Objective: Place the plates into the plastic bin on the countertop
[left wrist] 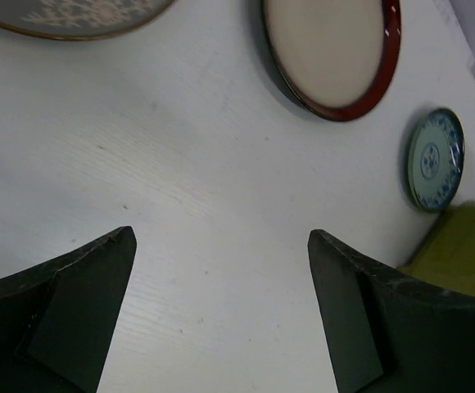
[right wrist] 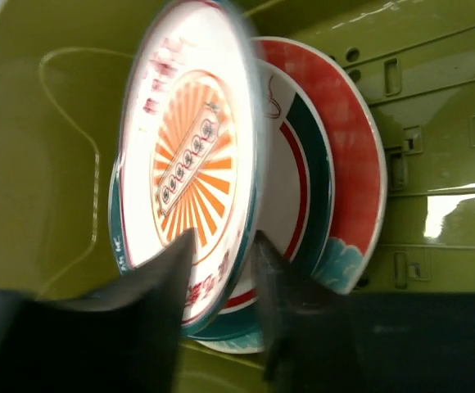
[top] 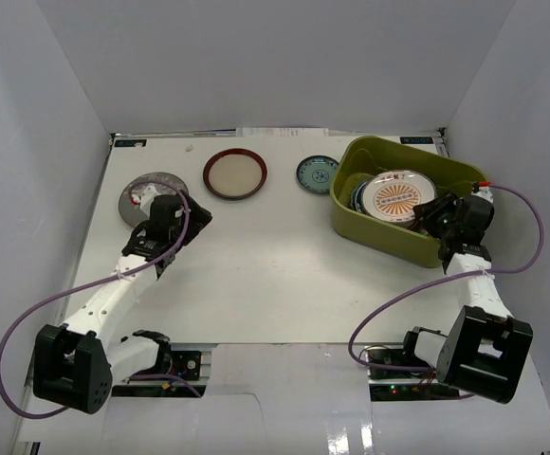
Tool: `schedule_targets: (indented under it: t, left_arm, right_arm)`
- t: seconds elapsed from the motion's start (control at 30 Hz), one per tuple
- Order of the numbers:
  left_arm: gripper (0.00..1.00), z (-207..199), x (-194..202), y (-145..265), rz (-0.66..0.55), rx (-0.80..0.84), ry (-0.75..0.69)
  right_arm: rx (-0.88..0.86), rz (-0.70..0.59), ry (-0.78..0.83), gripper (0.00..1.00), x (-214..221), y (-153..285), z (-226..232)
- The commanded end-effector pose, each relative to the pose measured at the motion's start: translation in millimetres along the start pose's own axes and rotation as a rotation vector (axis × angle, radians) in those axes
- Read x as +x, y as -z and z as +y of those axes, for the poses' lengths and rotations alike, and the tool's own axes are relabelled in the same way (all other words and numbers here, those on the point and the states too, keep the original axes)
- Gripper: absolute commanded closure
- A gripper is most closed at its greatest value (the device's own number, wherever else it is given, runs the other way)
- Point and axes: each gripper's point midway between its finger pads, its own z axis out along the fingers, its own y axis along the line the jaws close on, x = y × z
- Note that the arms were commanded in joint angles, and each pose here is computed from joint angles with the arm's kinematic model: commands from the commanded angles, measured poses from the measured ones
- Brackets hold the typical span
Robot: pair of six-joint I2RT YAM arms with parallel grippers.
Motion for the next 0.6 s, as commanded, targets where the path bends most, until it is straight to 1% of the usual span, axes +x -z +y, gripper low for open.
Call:
schedule_targets:
  t: [0.0,0.03,0.1,0.13,0.17,0.2,0.23,0.27,0.37,0.43,0.47,0.53,0.57]
  left_arm:
    - [0.04,28,-23,-7,-0.078,-0.084,0.124]
    - [0.04,45,-33,-10,-0.098,-0.124,0.176]
    - [0.05,65,-34,-14,-0.100,-0.165,0.216]
    - [0.05,79,-42,-15,-0.124,-0.198,0.246]
    - [0.05,87,-43,-18,-0.128,-0.223,0.257]
    - [0.05,95,-44,-20,-0.132,-0.244,0.268]
    - [0.05,110,-54,-21,-0.163,-0.278,0.300]
    - [0.05,116,-55,-24,-0.164,-0.293,0.310]
    - [0.06,136,-57,-39,-0.159,-0.349,0.352]
    - [0.07,143,-60,-48,-0.168,-0.343,0.391]
    - [0.08,146,-60,-52,-0.162,-0.340,0.424]
    - [0.10,157,-58,-64,-0.150,-0.350,0.477]
    - [0.11,157,-56,-69,-0.135,-0.337,0.492]
  right_arm:
    - [-0.085,-0.075,0.054,0.52,-19,7,20]
    - [-0.091,-0.091,0.065,0.38,-21,12,22]
    - [-0.085,-0.109,0.079,0.22,-25,18,23]
    - [-0.089,-0.119,0.095,0.11,-28,25,26]
    - [-0.109,-0.126,0.104,0.08,-32,30,33]
    - [-0.122,-0.133,0.114,0.03,-35,34,38]
    - [-0.139,-0.148,0.125,0.02,-39,42,44]
    - [-0.172,-0.156,0.142,0.06,-43,49,54]
    - [-0.277,-0.174,0.170,0.08,-47,71,81]
    - [-0.348,-0.177,0.183,0.06,-46,85,98]
    - [-0.413,-0.151,0.186,0.05,-38,92,112]
    - [-0.488,-0.138,0.202,0.02,-28,105,130]
    - [-0.542,-0.113,0.217,0.01,-16,111,145]
